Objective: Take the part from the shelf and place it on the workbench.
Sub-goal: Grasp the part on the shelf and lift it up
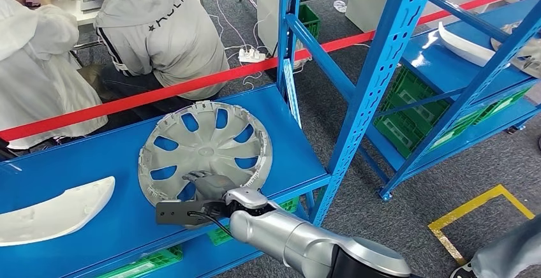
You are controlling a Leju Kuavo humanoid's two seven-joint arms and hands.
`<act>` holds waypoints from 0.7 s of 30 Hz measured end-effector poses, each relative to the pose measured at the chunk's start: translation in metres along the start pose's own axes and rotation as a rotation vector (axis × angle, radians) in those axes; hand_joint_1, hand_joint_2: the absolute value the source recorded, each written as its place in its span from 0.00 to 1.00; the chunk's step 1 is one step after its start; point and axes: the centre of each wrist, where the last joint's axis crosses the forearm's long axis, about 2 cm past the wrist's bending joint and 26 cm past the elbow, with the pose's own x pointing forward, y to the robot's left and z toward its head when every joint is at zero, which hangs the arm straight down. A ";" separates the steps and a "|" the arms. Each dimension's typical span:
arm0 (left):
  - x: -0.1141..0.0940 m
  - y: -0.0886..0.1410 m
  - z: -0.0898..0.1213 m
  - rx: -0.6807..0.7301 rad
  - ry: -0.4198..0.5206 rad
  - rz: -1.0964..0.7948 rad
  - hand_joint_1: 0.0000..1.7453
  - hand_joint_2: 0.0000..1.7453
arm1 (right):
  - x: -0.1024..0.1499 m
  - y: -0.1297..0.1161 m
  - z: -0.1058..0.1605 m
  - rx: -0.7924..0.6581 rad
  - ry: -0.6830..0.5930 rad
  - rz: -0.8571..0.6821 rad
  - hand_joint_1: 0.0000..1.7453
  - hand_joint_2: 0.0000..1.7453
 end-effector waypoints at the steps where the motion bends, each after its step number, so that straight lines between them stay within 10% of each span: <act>1: 0.000 0.000 0.000 -0.001 0.000 -0.002 0.00 0.00 | -0.001 0.000 0.000 -0.002 0.002 0.002 0.00 1.00; 10: 0.003 0.000 0.000 -0.003 0.001 -0.001 0.00 0.00 | -0.008 0.000 0.001 -0.008 0.006 0.005 0.00 1.00; 14: 0.002 0.000 0.000 -0.004 0.002 0.000 0.00 0.00 | -0.008 0.001 0.001 -0.006 0.007 0.002 1.00 1.00; 21: 0.002 0.000 0.000 -0.004 0.002 0.000 0.00 0.00 | -0.010 -0.002 0.001 -0.005 0.015 -0.028 1.00 1.00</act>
